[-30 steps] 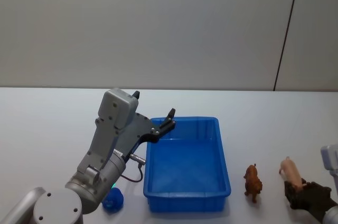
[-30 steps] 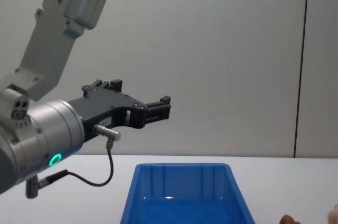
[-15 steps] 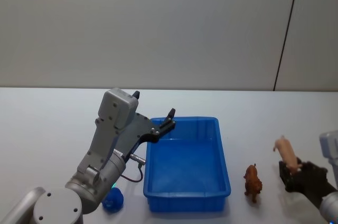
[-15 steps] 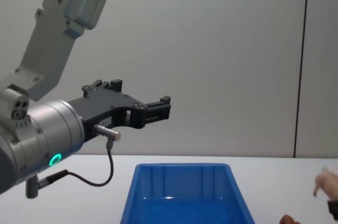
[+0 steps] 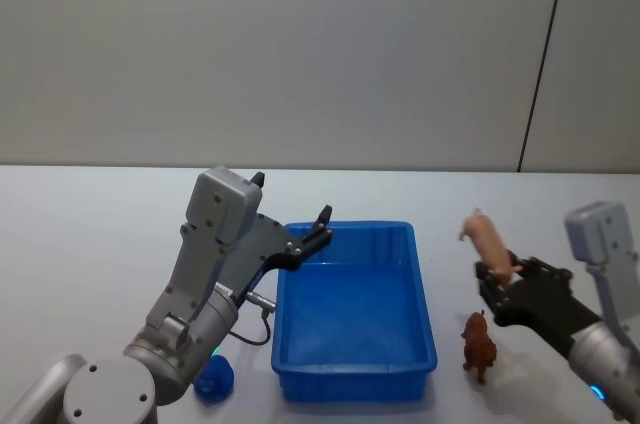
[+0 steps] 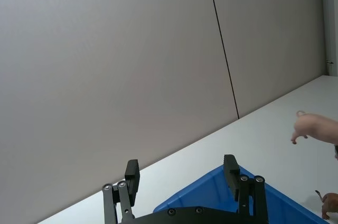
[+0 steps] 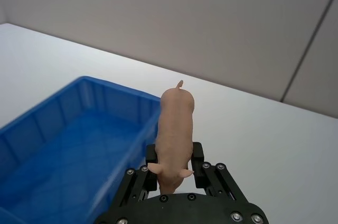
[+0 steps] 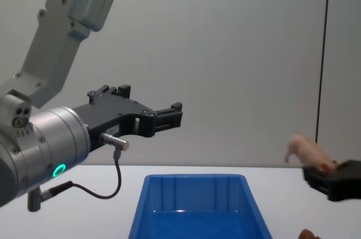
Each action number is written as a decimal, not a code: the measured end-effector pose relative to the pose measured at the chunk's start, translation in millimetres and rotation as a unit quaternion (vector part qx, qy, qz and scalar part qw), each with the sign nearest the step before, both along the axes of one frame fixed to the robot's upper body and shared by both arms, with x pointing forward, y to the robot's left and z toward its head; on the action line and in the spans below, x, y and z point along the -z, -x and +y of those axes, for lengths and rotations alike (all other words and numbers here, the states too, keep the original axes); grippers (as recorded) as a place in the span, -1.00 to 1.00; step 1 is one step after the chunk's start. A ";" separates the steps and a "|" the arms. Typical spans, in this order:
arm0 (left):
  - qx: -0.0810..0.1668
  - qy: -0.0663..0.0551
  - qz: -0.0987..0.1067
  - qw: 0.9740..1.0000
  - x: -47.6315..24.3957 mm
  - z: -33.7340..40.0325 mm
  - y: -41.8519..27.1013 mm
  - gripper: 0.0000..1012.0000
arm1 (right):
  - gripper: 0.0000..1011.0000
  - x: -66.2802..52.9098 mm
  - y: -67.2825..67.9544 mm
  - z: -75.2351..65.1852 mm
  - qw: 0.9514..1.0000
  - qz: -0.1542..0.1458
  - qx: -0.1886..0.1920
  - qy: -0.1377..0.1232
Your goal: Pick up the two dolls from the table and place them into the box.
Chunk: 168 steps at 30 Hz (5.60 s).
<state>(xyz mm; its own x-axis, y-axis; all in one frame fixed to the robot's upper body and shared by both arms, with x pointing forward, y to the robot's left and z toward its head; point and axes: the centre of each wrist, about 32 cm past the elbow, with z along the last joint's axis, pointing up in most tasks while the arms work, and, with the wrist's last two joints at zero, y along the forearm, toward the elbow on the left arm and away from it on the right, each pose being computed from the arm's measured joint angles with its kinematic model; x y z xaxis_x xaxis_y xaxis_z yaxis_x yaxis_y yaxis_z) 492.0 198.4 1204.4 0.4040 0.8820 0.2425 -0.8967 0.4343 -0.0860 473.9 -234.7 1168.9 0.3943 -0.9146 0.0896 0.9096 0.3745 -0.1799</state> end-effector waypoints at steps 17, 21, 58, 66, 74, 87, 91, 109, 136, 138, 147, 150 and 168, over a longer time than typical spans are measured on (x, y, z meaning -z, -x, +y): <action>0.000 0.000 0.000 1.000 0.0 0.0 0.0 0.98 | -0.29 -20.5 -24.7 52.0 0.993 0.013 -0.113 0.015; 0.000 0.000 0.000 1.000 0.0 0.0 0.0 0.98 | -0.10 -18.8 -32.8 64.7 0.991 0.026 -0.128 0.024; 0.000 0.000 0.000 1.000 0.0 0.0 0.0 0.98 | 0.98 -2.1 1.8 40.6 0.998 0.045 -0.050 0.002; 0.000 0.000 0.000 1.000 0.0 0.0 0.0 0.98 | 0.98 3.2 15.4 27.4 0.998 0.054 -0.029 0.004; 0.000 0.000 0.000 1.000 0.0 0.0 0.0 0.98 | 0.98 8.3 24.4 18.0 0.998 0.067 -0.015 0.008; 0.000 0.000 0.000 1.000 0.0 0.0 0.0 0.98 | 0.98 18.9 25.6 12.0 0.995 0.097 -0.010 0.010; 0.000 0.000 0.000 1.000 0.0 0.0 0.0 0.98 | 0.98 22.7 24.2 12.1 0.995 0.104 -0.009 0.010; 0.000 0.000 0.000 1.000 0.0 0.0 0.0 0.98 | 0.49 34.4 16.5 16.8 0.992 0.123 0.007 0.018; 0.000 0.000 0.000 1.000 0.0 0.0 0.0 0.98 | -0.16 13.9 16.5 22.5 0.999 0.041 0.011 0.019; 0.000 0.000 0.000 1.000 0.0 0.0 0.0 0.98 | -0.16 10.1 16.0 23.5 0.999 0.031 0.005 0.017; 0.000 0.000 0.000 1.000 0.0 0.0 0.0 0.98 | -0.16 -14.5 10.1 36.8 0.999 -0.017 -0.044 0.006; 0.000 0.000 0.000 1.000 0.0 0.0 0.0 0.98 | -0.16 -18.8 8.1 42.1 0.998 -0.023 -0.059 0.004; 0.000 0.000 0.000 1.000 0.0 0.0 0.0 0.98 | 0.36 -20.9 -21.3 83.4 0.993 0.001 -0.120 0.014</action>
